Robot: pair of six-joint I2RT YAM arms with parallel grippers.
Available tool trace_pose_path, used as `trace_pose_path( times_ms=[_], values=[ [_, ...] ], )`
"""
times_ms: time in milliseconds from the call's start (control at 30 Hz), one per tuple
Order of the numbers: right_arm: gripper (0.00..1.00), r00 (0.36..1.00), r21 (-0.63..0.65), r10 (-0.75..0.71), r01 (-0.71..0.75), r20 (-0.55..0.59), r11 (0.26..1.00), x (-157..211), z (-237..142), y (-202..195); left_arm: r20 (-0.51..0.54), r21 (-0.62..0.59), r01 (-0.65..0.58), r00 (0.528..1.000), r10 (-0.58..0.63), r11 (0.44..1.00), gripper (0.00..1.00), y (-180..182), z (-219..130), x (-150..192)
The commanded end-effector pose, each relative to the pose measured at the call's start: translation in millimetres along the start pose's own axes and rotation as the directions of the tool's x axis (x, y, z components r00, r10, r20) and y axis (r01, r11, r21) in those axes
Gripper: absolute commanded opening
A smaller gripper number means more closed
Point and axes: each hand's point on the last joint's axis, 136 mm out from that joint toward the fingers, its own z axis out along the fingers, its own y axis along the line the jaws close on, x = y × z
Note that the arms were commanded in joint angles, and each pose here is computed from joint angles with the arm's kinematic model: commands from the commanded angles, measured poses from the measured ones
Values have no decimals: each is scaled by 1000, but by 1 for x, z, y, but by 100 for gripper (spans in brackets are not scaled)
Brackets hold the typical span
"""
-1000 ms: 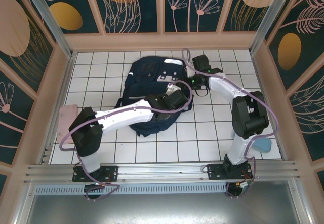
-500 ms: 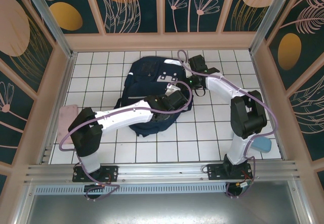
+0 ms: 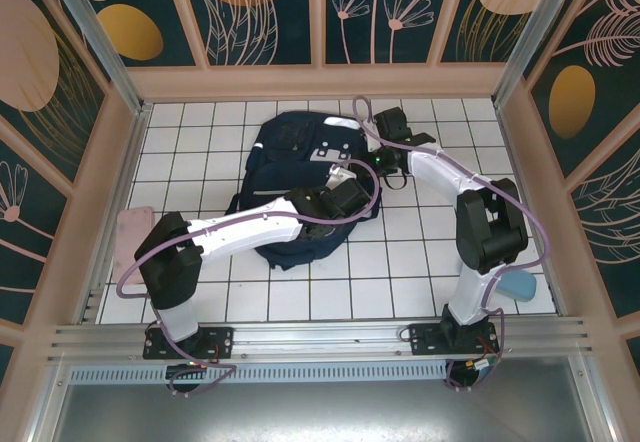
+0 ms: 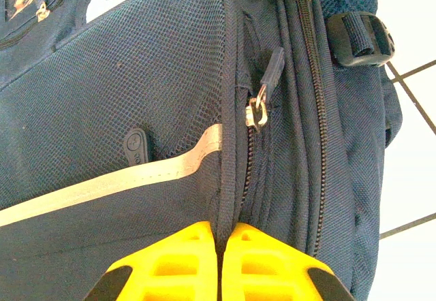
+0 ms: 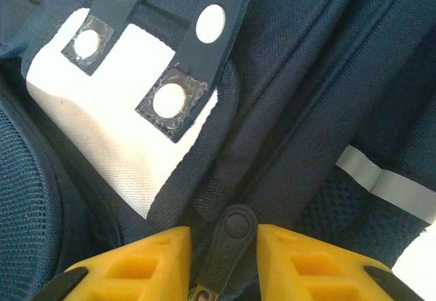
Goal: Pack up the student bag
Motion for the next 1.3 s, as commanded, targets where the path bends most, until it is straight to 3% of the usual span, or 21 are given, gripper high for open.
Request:
trace_pose_path(
  times_ms=[0, 200, 300, 467, 567, 700, 833, 933, 1167, 1267],
  values=[
    [26, 999, -37, 26, -25, 21, 999, -10, -5, 6, 73, -44, 72, 995, -69, 996, 0, 20, -13, -19],
    [9, 997, -23, 50, -48, 52, 999, -13, -16, 7, 70, -47, 73, 995, -70, 996, 0, 20, -12, -18],
    [5, 995, -17, 81, -80, 64, 997, -11, -26, 7, 71, -49, 72, 995, -68, 996, 0, 19, -11, -18],
    [6, 978, 100, 196, -202, 67, 974, 7, -36, -17, 71, -54, 73, 995, -69, 996, 0, 20, -10, -18],
    [17, 964, 92, 257, -263, 66, 960, 9, -38, -21, 71, -56, 72, 995, -68, 996, 0, 20, -10, -18],
    [50, 958, -24, 275, -274, 79, 961, -6, -38, -4, 73, -53, 72, 995, -68, 996, 0, 19, -10, -19],
    [56, 951, -65, 304, -300, 64, 952, -18, -24, -9, 73, -47, 75, 995, -71, 996, 0, 19, -10, -19],
    [54, 943, -86, 332, -328, 31, 941, -20, -11, -15, 71, -43, 72, 995, -69, 996, 0, 17, -10, -19],
    [31, 932, -84, 363, -363, -9, 928, -12, 0, -18, 69, -39, 72, 995, -69, 997, 0, 15, -8, -19],
    [29, 931, -68, 365, -365, -17, 928, -1, -4, -20, 70, -45, 72, 995, -69, 996, 0, 16, -7, -20]
  ],
)
